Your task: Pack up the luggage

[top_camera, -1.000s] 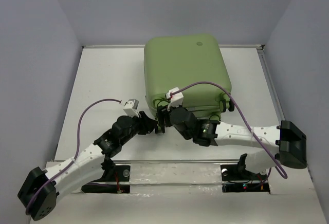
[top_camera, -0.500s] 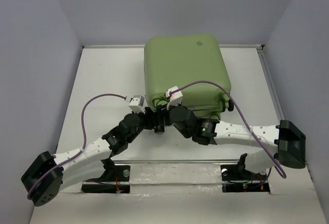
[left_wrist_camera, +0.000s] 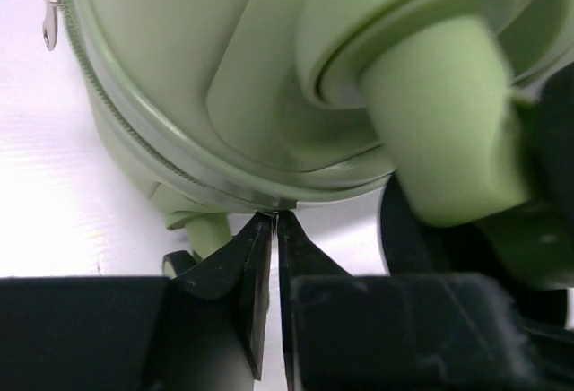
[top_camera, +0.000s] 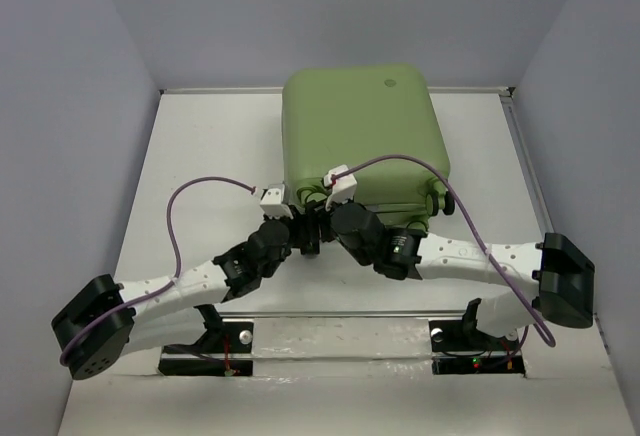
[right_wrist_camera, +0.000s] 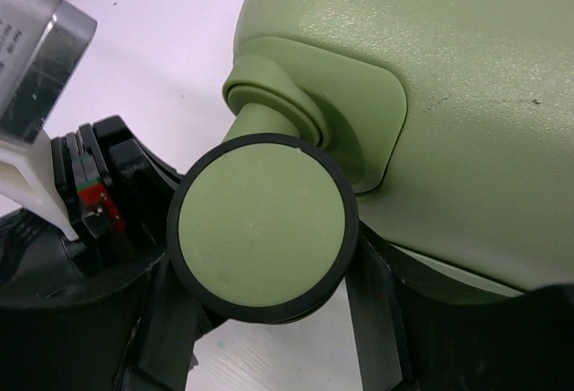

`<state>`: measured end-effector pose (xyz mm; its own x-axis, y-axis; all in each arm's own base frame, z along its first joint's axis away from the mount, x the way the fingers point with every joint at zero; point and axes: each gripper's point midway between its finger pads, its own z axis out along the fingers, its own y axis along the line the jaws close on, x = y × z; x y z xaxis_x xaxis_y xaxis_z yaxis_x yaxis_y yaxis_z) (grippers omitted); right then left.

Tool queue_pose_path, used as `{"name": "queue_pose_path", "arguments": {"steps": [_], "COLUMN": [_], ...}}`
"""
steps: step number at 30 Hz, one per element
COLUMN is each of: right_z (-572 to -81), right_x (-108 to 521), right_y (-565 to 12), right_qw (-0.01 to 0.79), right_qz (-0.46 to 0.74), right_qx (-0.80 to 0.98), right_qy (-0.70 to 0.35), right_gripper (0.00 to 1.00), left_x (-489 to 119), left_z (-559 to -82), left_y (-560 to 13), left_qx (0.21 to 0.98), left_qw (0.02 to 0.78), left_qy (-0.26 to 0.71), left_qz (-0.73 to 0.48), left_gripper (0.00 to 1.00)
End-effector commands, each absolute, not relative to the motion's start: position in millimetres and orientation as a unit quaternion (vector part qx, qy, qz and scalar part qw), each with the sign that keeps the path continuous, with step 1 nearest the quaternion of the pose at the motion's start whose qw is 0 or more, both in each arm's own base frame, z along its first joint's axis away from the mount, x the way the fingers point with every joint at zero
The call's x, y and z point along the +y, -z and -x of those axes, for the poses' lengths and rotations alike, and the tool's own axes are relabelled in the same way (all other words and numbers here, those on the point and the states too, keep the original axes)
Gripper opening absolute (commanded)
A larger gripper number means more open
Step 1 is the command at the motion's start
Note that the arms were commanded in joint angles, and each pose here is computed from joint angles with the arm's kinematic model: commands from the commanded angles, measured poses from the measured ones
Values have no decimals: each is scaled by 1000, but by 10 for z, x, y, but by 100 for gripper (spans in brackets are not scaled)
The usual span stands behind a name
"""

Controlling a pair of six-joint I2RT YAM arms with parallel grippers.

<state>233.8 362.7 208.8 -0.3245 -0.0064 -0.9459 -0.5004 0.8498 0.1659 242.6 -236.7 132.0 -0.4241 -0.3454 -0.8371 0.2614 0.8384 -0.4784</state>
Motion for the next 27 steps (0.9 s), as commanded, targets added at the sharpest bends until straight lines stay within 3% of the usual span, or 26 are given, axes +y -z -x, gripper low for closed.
{"name": "queue_pose_path", "arguments": {"steps": [1, 19, 27], "right_z": [-2360, -2305, -2237], "right_x": [3835, 2699, 2880], "right_y": [-2850, -2725, -2507], "right_qw": [603, 625, 596], "right_qz": [95, 25, 58], "right_qx": [720, 734, 751], "right_qy": [-329, -263, -279], "right_gripper": [7, 7, 7], "left_x": [-2386, -1473, -1231], "left_z": [-2666, -2496, -3021], "left_y": [-1781, -1375, -1452], "left_qx": [747, 797, 785], "left_qw": [597, 578, 579], "left_qy": [285, 141, 152], "left_qz": [68, 106, 161], "left_gripper": [6, 6, 6]}}
